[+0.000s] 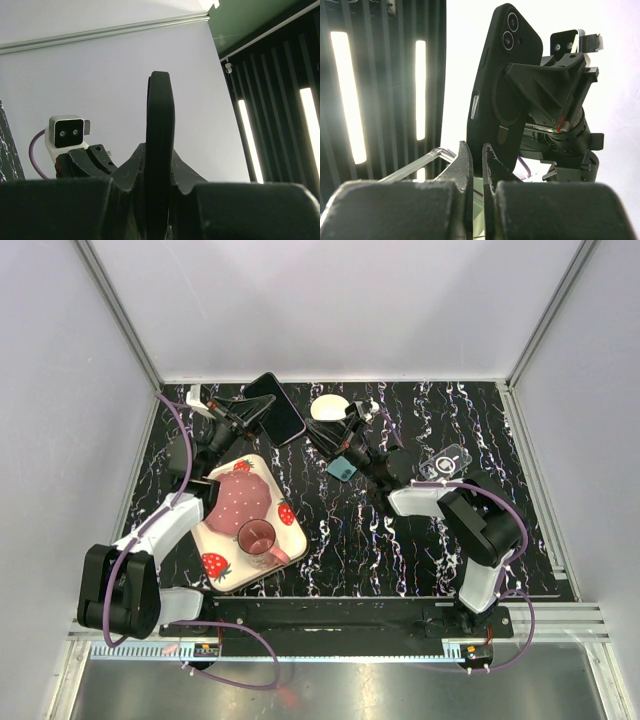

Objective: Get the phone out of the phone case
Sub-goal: Remove the phone case from the phone.

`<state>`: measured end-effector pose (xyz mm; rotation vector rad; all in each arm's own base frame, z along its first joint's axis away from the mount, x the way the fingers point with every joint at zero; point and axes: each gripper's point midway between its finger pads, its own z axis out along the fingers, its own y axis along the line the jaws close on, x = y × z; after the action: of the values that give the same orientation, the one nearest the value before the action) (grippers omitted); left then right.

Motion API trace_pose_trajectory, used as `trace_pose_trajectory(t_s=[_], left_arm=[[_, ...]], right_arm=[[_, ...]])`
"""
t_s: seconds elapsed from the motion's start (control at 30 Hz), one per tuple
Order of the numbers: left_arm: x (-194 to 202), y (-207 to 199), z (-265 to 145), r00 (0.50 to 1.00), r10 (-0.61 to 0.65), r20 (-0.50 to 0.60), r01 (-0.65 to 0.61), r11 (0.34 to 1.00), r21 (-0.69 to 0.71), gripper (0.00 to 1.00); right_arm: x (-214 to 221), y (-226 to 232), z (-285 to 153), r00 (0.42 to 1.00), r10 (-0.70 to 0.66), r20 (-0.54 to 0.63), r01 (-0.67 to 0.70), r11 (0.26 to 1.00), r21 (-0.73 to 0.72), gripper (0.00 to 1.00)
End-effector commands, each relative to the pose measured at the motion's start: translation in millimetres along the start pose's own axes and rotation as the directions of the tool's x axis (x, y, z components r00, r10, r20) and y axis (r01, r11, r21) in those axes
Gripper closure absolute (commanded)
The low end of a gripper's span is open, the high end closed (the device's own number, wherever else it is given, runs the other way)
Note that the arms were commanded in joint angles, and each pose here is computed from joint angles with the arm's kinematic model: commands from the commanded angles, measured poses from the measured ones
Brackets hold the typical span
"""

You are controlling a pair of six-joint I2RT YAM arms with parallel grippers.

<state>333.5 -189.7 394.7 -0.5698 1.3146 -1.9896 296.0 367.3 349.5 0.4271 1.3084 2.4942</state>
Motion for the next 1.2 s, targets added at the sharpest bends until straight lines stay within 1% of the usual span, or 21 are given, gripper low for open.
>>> trace_pose_trajectory(t_s=[0.0,0.03,0.07,0.13,0.27,0.33,0.37,0.4,0.47,0.53,0.57,0.6,0.67,0.73,0.77,0.87,0.97,1.03,1.1,1.13,1.17], left_arm=[[50.5,-192.1,-56.6,0.987,-0.020,-0.158,0.118,0.755,0.645,1.00],[48.9,-194.1,-57.8,0.987,-0.030,-0.155,0.125,0.746,0.654,1.00],[48.6,-194.4,-58.3,0.987,-0.030,-0.155,0.126,0.743,0.658,1.00],[48.1,-197.8,-58.8,0.987,-0.031,-0.155,0.127,0.734,0.667,1.00],[49.2,-204.6,-60.4,0.988,-0.022,-0.154,0.122,0.721,0.682,1.00],[50.4,-207.6,-61.4,0.988,-0.011,-0.153,0.116,0.714,0.690,1.00],[51.0,-207.9,-61.6,0.988,-0.006,-0.152,0.111,0.714,0.691,1.00],[51.4,-209.7,-61.6,0.988,-0.003,-0.151,0.108,0.711,0.694,1.00],[50.8,-209.8,-60.8,0.989,-0.001,-0.148,0.105,0.711,0.696,1.00],[51.0,-211.4,-61.0,0.989,0.002,-0.146,0.101,0.708,0.699,1.00],[51.2,-211.2,-60.9,0.989,0.004,-0.146,0.100,0.708,0.699,1.00],[51.4,-211.7,-60.9,0.989,0.006,-0.145,0.098,0.707,0.700,1.00],[51.2,-211.5,-61.1,0.990,0.007,-0.143,0.097,0.707,0.701,1.00],[51.0,-211.2,-61.3,0.990,0.007,-0.141,0.095,0.706,0.702,1.00],[51.3,-210.7,-60.9,0.990,0.009,-0.142,0.094,0.708,0.700,1.00],[50.6,-210.3,-59.6,0.990,0.011,-0.139,0.091,0.708,0.700,1.00],[49.7,-208.8,-57.1,0.990,0.013,-0.139,0.088,0.711,0.698,1.00],[50.2,-206.0,-55.3,0.990,0.017,-0.143,0.087,0.718,0.690,1.00],[53.6,-203.6,-51.5,0.986,0.035,-0.161,0.084,0.733,0.675,1.00],[54.3,-202.2,-49.8,0.985,0.036,-0.166,0.086,0.738,0.669,1.00],[55.4,-198.3,-48.1,0.984,0.033,-0.174,0.092,0.747,0.659,1.00]], right_arm=[[29.8,-146.2,-61.5,0.986,0.012,-0.164,0.059,0.904,0.424,1.00],[27.9,-152.4,-64.9,0.988,0.013,-0.152,0.058,0.889,0.454,1.00],[26.0,-162.9,-71.9,0.991,0.030,-0.131,0.042,0.858,0.513,1.00],[21.2,-169.7,-77.6,0.994,0.010,-0.108,0.052,0.833,0.551,1.00],[15.6,-188.3,-95.4,0.998,0.012,-0.056,0.029,0.741,0.671,1.00],[13.8,-194.7,-100.1,0.998,-0.010,-0.062,0.051,0.705,0.707,1.00],[12.5,-199.3,-105.9,0.999,-0.009,-0.051,0.044,0.661,0.749,1.00],[11.9,-201.3,-108.8,0.997,-0.034,-0.071,0.076,0.637,0.767,1.00],[8.1,-205.7,-118.7,0.997,-0.055,-0.060,0.080,0.569,0.819,1.00],[6.6,-205.5,-122.4,0.995,-0.075,-0.072,0.102,0.539,0.836,1.00],[5.8,-208.9,-127.8,0.995,-0.069,-0.068,0.093,0.502,0.860,1.00],[5.5,-209.7,-130.0,0.994,-0.077,-0.082,0.109,0.488,0.866,1.00],[6.7,-214.7,-139.4,0.995,-0.066,-0.074,0.096,0.452,0.887,0.96],[7.5,-216.5,-143.5,0.995,-0.063,-0.075,0.095,0.443,0.892,0.93],[9.2,-217.7,-146.8,0.996,-0.057,-0.074,0.092,0.434,0.896,0.89],[13.3,-219.3,-151.7,0.996,-0.043,-0.081,0.092,0.428,0.899,0.82],[16.4,-215.7,-149.2,0.994,-0.042,-0.101,0.109,0.442,0.891,0.77],[18.5,-210.6,-142.0,0.992,-0.038,-0.124,0.128,0.467,0.875,0.70],[21.7,-204.4,-133.2,0.989,-0.031,-0.144,0.140,0.498,0.856,0.68],[21.9,-197.9,-123.7,0.987,-0.042,-0.153,0.152,0.535,0.831,0.67],[23.1,-193.8,-117.9,0.986,-0.039,-0.160,0.155,0.551,0.820,0.66]])
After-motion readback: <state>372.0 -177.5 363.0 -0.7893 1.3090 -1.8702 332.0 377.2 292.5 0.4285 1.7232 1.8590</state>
